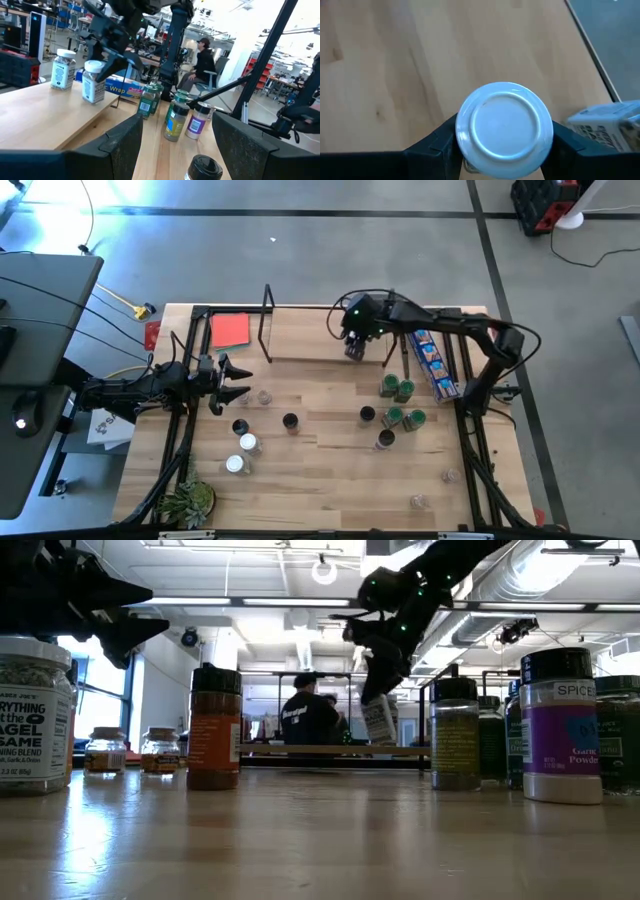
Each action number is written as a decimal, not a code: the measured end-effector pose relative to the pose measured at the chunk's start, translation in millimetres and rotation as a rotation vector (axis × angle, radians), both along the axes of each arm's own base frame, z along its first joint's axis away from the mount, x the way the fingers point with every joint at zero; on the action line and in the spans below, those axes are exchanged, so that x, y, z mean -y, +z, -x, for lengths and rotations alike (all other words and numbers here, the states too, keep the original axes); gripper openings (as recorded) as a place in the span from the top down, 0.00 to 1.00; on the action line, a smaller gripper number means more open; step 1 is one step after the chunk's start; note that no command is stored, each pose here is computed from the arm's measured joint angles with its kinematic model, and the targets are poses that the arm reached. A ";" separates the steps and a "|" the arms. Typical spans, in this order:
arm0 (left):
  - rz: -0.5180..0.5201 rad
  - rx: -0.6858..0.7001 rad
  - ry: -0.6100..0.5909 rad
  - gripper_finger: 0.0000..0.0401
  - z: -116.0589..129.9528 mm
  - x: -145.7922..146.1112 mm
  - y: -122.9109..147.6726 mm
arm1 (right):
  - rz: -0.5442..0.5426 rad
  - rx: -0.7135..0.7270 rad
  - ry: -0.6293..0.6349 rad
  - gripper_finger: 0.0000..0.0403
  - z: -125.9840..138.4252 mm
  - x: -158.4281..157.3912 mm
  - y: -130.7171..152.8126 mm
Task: Shelf spices
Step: Put the top white seasoning bottle on the shelf aligned with the other white seasoning bottle
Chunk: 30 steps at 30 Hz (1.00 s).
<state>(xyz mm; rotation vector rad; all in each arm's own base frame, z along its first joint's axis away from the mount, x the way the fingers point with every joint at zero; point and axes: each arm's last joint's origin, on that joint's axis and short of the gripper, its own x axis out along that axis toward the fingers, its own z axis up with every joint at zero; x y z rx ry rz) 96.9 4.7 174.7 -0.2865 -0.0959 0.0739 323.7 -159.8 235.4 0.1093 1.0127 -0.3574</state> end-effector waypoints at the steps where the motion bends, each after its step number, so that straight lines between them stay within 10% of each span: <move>1: 0.000 0.000 0.000 0.41 0.0 0.0 0.0 | 0.000 0.006 -0.007 0.54 1.4 2.4 -1.4; 30: -0.001 0.000 0.002 0.41 0.0 0.0 0.0 | -0.024 0.141 -0.202 0.38 33.4 3.6 45.5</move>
